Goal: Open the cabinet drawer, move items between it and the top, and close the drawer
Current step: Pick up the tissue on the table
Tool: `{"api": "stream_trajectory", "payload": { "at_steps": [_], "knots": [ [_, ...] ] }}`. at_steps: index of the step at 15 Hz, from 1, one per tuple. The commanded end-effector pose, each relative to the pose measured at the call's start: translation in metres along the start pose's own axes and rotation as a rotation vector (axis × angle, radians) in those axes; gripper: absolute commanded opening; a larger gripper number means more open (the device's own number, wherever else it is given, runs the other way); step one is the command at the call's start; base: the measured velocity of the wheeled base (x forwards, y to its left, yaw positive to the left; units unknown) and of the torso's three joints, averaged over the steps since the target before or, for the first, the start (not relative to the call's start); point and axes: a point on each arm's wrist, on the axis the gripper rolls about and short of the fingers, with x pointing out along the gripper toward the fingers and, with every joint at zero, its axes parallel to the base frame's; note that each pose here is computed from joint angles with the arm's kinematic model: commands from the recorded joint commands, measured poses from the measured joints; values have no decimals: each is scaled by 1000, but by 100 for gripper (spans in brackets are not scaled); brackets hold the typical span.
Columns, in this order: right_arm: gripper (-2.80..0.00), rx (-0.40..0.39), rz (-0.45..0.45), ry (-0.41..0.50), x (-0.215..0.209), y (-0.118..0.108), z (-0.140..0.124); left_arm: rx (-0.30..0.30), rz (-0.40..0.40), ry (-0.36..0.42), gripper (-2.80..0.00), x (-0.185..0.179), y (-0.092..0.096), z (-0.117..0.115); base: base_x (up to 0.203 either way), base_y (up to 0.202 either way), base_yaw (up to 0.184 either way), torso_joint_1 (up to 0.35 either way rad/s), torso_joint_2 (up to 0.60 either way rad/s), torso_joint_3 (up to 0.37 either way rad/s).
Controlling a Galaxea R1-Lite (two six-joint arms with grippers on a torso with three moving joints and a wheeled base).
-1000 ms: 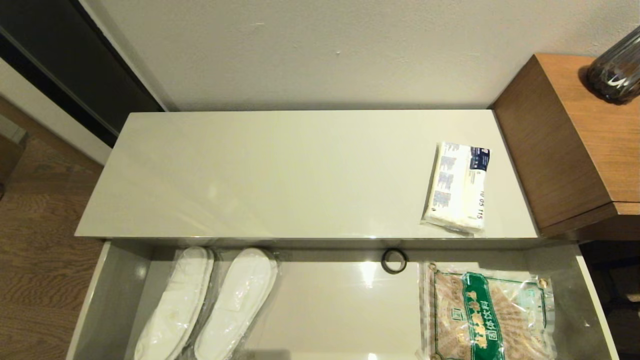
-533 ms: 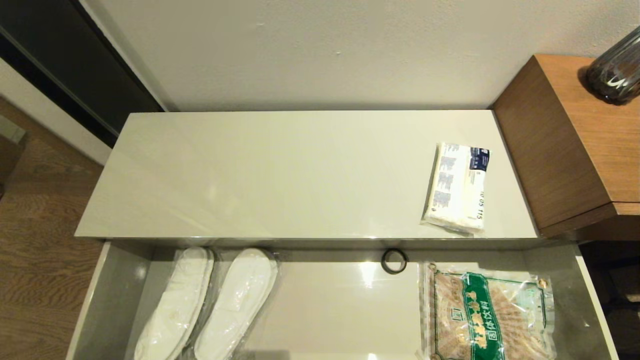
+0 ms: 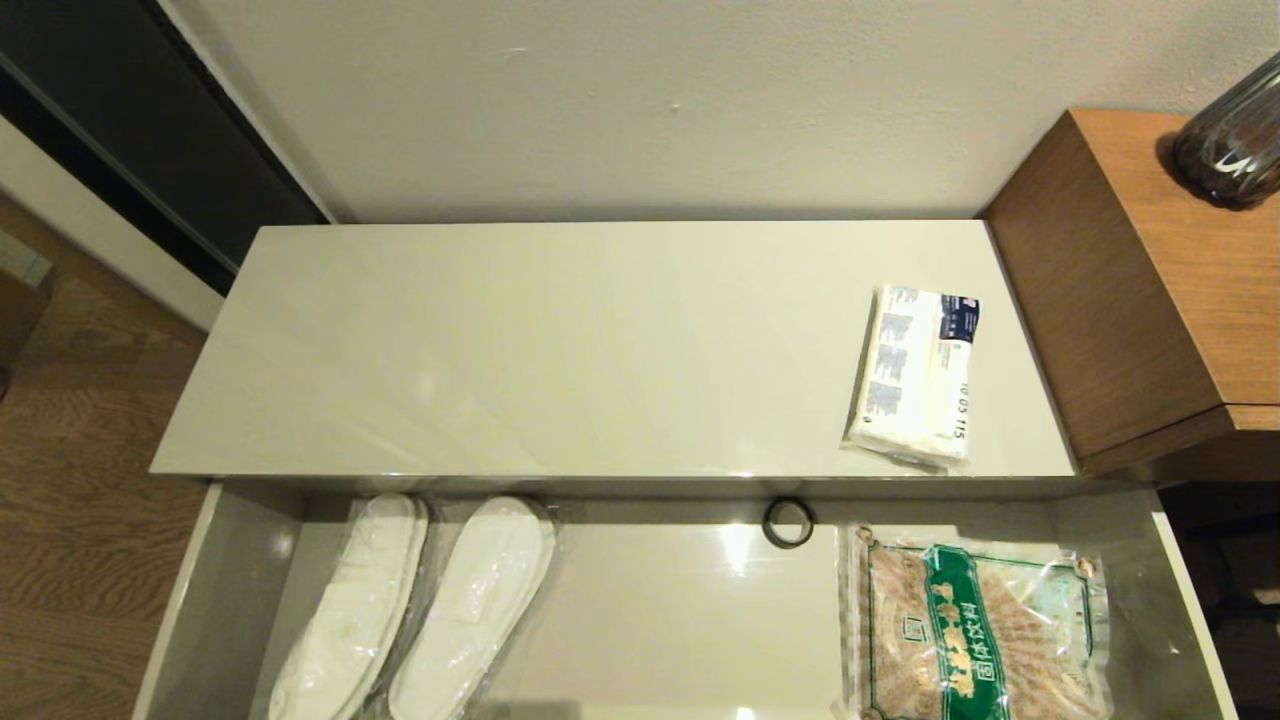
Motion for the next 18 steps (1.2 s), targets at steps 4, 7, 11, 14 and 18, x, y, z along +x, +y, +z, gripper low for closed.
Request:
{"api": "stream_trajectory", "payload": {
  "at_steps": [4,7,11,14,18],
  "knots": [
    [-280,86,-114,-209,7,-5,3,0,0,1,-280,0,0,0,0,0,0,0,0,0],
    [-280,128,-128,-483,23,-6,-2,0,-1,1,-280,0,0,0,0,0,0,0,0,0],
    [-280,110,-45,-614,20,-4,8,0,0,1,-280,0,0,0,0,0,0,0,0,0],
    [-280,87,13,-606,30,-2,7,0,1,1,-280,0,0,0,0,0,0,0,0,0],
    [-280,5,3,-532,61,-1,-6,0,1,1,-280,0,0,0,0,0,0,0,0,0]
  ]
}}
